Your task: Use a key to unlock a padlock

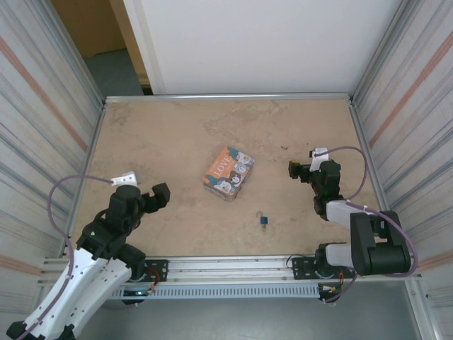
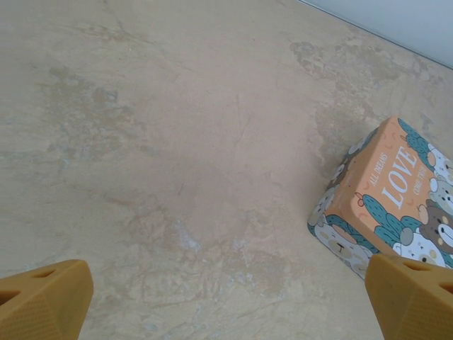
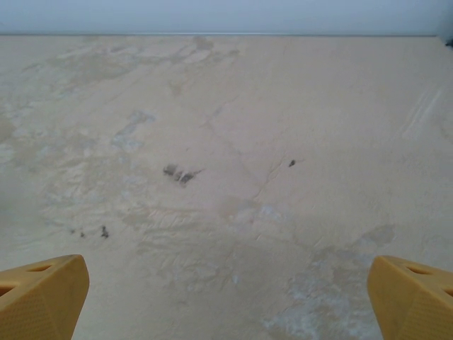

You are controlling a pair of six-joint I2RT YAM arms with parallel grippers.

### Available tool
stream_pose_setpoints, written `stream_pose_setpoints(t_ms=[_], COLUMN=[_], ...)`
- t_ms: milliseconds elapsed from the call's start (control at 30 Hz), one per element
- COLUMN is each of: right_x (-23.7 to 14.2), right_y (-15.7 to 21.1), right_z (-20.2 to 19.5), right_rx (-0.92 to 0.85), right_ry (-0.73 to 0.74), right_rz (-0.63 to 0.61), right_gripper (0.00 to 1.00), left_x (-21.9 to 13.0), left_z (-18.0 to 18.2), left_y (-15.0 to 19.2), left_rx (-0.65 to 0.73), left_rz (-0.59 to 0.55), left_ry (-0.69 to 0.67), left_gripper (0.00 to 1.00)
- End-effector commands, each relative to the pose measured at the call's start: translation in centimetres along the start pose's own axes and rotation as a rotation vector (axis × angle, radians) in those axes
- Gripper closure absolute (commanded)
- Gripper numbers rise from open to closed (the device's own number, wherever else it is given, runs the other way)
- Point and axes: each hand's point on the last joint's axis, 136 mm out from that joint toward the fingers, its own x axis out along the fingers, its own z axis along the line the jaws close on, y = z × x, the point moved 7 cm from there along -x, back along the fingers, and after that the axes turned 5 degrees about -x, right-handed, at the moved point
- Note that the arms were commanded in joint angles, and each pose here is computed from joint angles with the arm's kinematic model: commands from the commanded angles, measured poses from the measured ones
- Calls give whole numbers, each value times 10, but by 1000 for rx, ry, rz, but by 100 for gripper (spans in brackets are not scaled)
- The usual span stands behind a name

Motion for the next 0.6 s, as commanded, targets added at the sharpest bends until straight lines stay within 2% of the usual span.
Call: stream_pose_setpoints(t_ms=[0,333,467,500,567], right_x=[3,17,31,37,36], right_y=[1,18,16,15,15], right_z=[-4,-20,-26,-31,-35], right_rx=[-26,59,90,115,127], right_ry=[-6,18,9,19,53], right_rz=[-49,-76,13,70,51], right_gripper=[1,1,1,1,1], left_x=[-3,18,30,34,40], left_z=[0,5,5,6,10], left_y=[-12,-29,-38,-41,-46], left_rx=[45,205,276,286,285], left_rz=[-70,-199,-231,-241,-257], left_ry=[-31,-170,-208,-223,-260], left_gripper=[1,1,1,1,1])
